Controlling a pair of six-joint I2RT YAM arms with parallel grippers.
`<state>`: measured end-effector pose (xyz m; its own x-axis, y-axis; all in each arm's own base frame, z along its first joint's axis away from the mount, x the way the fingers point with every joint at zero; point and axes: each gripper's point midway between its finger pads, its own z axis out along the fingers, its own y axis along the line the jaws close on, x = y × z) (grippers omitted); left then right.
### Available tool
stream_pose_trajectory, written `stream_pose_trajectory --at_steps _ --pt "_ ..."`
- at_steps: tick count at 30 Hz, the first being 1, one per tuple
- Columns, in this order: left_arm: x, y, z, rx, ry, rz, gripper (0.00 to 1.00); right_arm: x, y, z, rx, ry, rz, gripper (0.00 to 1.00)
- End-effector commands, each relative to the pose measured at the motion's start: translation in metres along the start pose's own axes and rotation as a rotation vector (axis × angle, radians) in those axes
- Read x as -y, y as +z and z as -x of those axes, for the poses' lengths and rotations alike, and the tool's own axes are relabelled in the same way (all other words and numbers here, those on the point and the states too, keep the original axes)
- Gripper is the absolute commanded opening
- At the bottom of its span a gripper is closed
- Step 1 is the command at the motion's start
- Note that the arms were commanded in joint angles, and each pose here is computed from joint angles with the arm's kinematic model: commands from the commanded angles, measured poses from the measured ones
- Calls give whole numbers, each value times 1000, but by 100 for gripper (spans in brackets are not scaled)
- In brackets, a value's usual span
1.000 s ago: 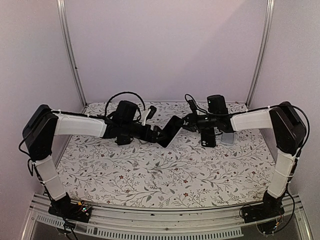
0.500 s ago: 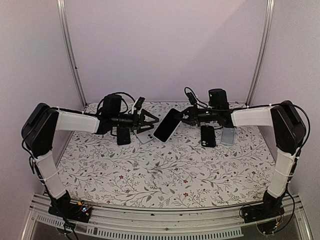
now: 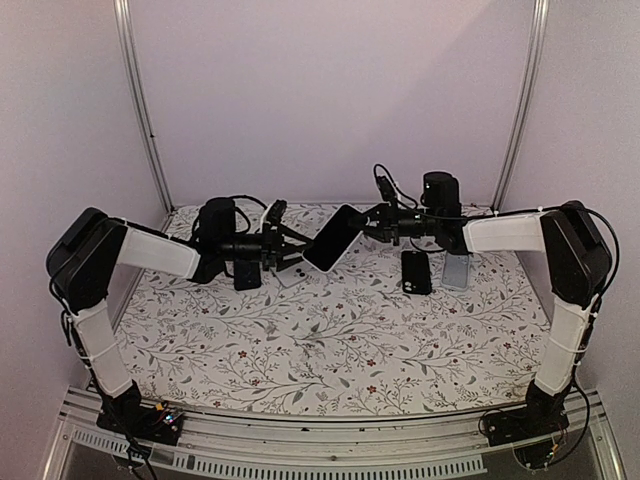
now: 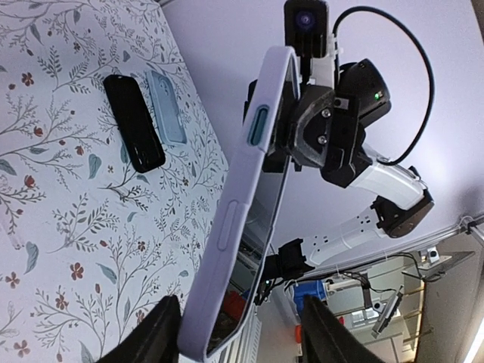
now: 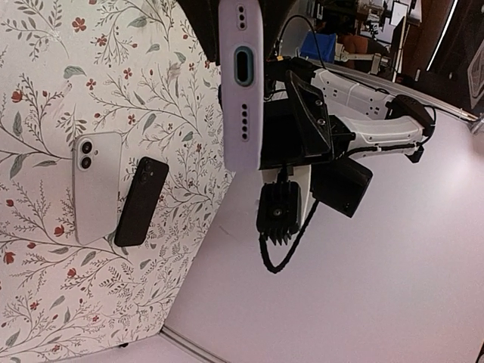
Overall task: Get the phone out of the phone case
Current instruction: Pass from the right arm to the left
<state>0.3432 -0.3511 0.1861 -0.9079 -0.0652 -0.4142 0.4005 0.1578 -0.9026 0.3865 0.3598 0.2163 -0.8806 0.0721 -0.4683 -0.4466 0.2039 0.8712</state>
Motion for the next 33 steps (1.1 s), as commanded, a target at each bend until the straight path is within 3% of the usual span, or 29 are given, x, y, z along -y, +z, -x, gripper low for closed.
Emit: stream_pose_trajectory --at_steps 1,13,22,27,33 --pt "16 -1 -2 -6 -22 -104 49 -30 -3 24 78 -79 90 0" --pt "32 0 6 26 -13 -150 29 -41 4 21 96 -77 109 0" --pt "42 1 12 50 -11 -196 5 -45 3 17 91 -98 113 5" --pt "50 -2 13 61 -3 -230 0 -47 0 16 93 -111 110 21" --pt "60 -7 15 77 29 -251 0 -45 -12 21 119 -119 95 55"
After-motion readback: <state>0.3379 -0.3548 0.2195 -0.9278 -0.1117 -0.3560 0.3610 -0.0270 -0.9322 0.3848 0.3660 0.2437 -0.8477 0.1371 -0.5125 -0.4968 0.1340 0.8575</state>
